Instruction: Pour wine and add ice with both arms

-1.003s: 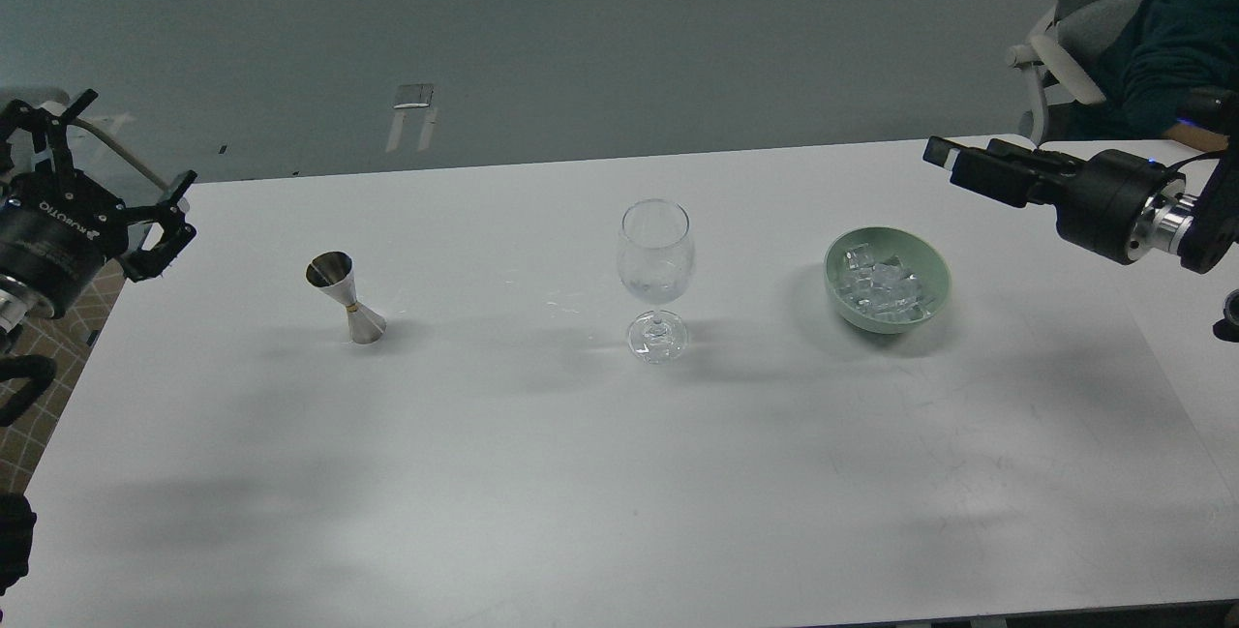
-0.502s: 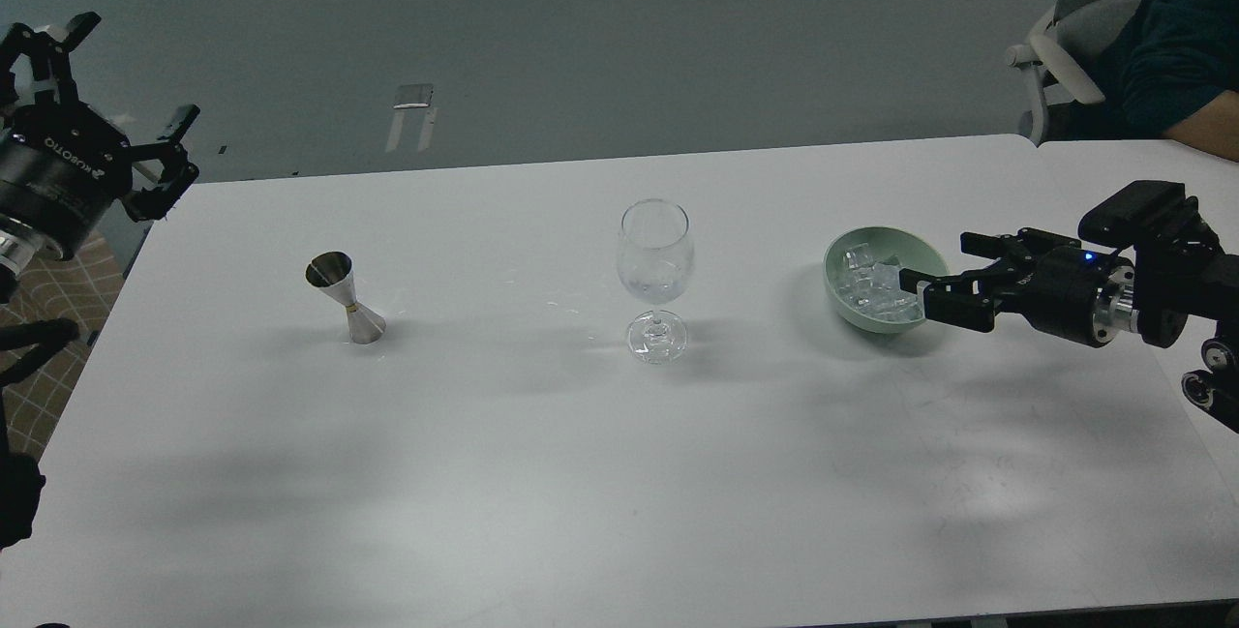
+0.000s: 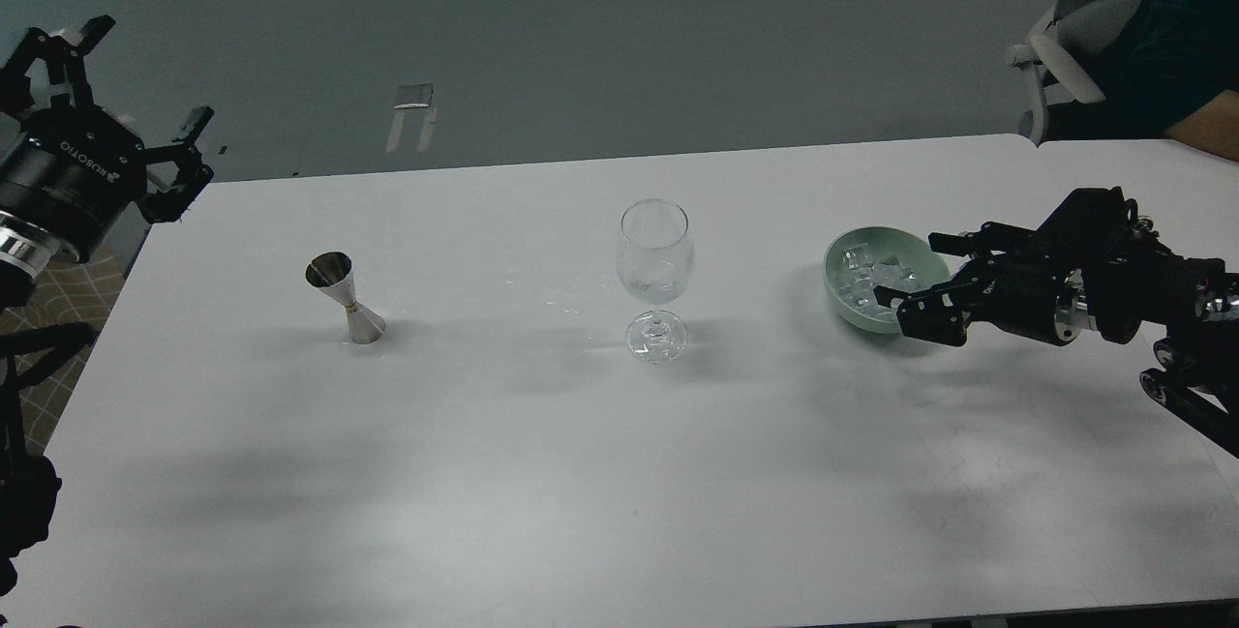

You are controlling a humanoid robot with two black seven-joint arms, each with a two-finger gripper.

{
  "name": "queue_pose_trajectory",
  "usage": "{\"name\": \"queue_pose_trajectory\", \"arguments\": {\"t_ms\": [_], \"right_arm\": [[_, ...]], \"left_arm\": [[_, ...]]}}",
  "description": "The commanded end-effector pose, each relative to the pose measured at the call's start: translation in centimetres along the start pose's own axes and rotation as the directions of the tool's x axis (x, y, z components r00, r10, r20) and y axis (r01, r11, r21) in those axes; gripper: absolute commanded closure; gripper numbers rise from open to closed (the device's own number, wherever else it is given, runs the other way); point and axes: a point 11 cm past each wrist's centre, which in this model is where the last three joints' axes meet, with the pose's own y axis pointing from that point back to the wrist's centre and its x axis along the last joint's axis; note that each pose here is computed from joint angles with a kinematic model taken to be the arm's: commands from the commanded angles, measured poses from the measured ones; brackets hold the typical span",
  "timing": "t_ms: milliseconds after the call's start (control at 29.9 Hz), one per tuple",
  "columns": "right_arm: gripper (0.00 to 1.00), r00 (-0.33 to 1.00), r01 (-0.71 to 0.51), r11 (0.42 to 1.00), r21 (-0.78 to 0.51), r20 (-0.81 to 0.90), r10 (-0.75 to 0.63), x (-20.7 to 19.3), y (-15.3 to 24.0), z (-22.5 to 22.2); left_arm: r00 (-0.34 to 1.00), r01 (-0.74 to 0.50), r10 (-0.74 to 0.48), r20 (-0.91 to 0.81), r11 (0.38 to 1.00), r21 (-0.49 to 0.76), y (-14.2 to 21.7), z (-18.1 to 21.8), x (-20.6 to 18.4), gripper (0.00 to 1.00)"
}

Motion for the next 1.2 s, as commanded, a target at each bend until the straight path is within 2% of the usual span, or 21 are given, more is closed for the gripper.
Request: {"name": "queue_pose_trajectory", "arguments": {"t_ms": [0,301,368,502,568,635,903,1170], "right_arm": [[0.01,1.0,-0.018,1.0,-0.011,-0.005,0.018,0.4,-0.7,0.2],[0.02,1.0,0.015,1.0,-0.027,-0.011,-0.016,-0.5,-0.8,0.7],[0.05,0.999,0.03,0.999,-0.028,-0.013,-0.03,-0.9,-0.7,0.8],[0.18,0.999,0.035,0.999,-0.025,-0.011,-0.036,-1.1,-0.7,0.7],[0.36,0.999,0.049,0.999,-0.018,-0.012,-0.049,-1.4,-0.9,0.4],[0.47,0.998,0.056,0.998,-0.022,-0.01,-0.056,-1.6,-1.0,0.5],[0.52,0.999,0.047,0.999,-0.015,-0.012,-0.047,-1.1,-1.5,0.3],[0.52,0.999,0.033,0.999,-0.002,-0.014,-0.033,-0.4,-2.1,-0.1]], "left_arm": [[1.0,0.001,-0.001,0.0,1.0,0.001,0.1,-0.1,0.0,0.02],[1.0,0.006,-0.006,0.0,1.0,0.001,0.0,-0.1,-0.2,0.02],[1.0,0.006,-0.006,-0.002,1.0,0.003,0.1,-0.3,-0.3,0.02],[1.0,0.007,-0.007,-0.007,1.0,0.003,0.0,-0.4,-0.3,0.02],[1.0,0.007,-0.007,-0.007,1.0,0.004,0.0,-0.5,-0.3,0.02],[1.0,0.007,-0.007,-0.008,1.0,0.003,0.0,-0.4,-0.4,0.02],[1.0,0.008,-0.008,-0.011,1.0,0.003,0.0,-0.5,-0.4,0.02],[1.0,0.01,-0.009,-0.019,1.0,0.002,-0.1,-0.8,-0.5,0.02]]}}
